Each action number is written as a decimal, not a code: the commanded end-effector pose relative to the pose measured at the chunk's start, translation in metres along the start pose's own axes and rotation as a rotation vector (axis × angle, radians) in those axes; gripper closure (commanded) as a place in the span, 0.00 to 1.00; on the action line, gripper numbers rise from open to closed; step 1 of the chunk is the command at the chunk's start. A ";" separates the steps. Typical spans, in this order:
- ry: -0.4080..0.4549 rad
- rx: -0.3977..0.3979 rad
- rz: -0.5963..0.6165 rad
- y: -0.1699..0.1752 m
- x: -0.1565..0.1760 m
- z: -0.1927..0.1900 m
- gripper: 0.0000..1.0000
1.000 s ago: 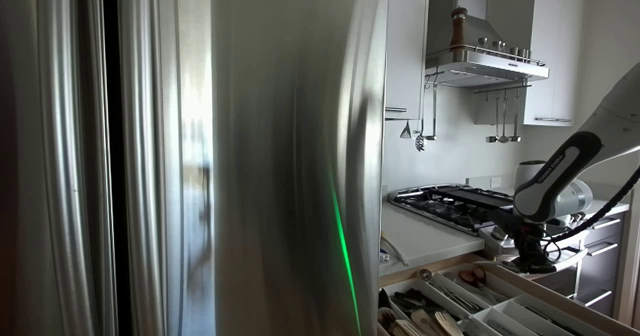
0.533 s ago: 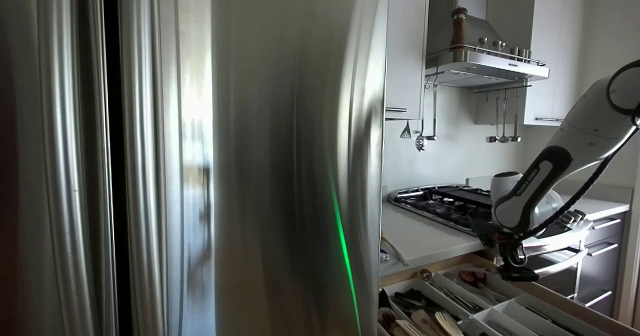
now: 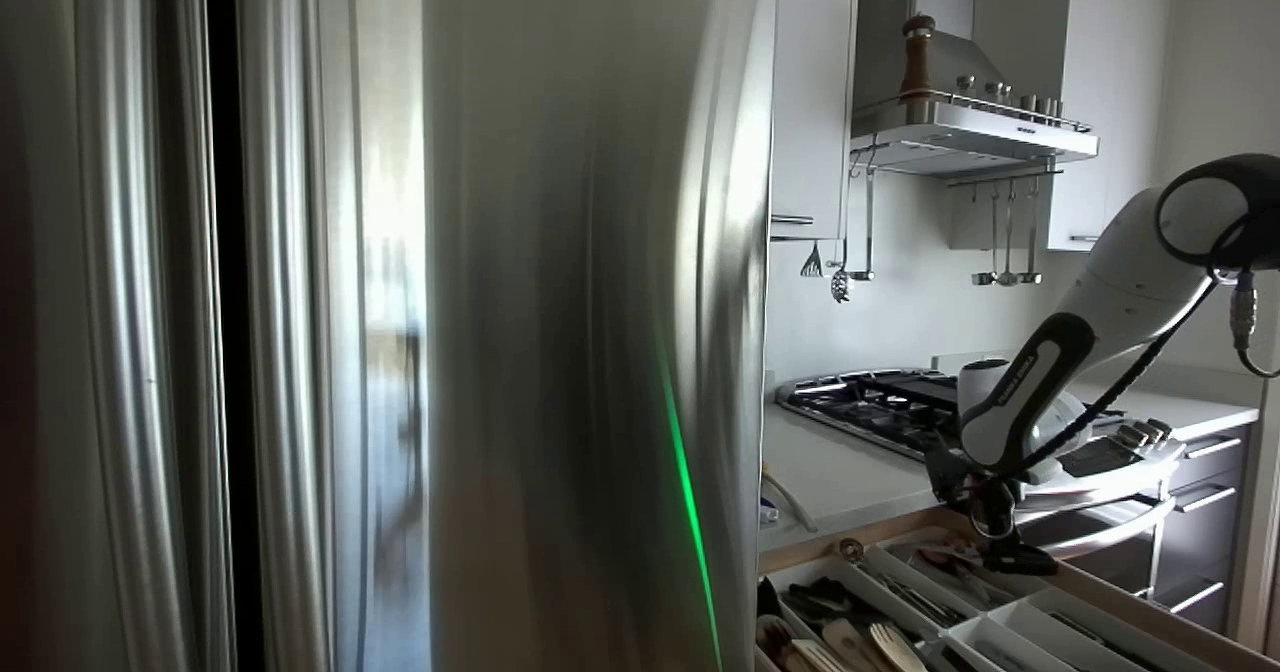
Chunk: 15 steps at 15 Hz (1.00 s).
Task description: Put the black pair of scissors in the drawer
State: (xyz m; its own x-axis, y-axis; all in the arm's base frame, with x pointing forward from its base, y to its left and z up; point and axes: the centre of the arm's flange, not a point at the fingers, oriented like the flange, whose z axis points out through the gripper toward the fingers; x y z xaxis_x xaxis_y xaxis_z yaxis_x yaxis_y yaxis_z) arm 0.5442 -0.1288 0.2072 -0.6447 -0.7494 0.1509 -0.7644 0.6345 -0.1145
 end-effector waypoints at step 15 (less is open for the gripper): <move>0.015 -0.031 0.099 -0.026 -0.019 0.030 0.82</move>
State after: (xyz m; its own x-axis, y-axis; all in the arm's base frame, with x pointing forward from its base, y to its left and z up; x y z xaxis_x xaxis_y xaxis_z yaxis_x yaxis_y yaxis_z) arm 0.5693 -0.1405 0.1788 -0.7139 -0.6852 0.1446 -0.6997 0.7062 -0.1083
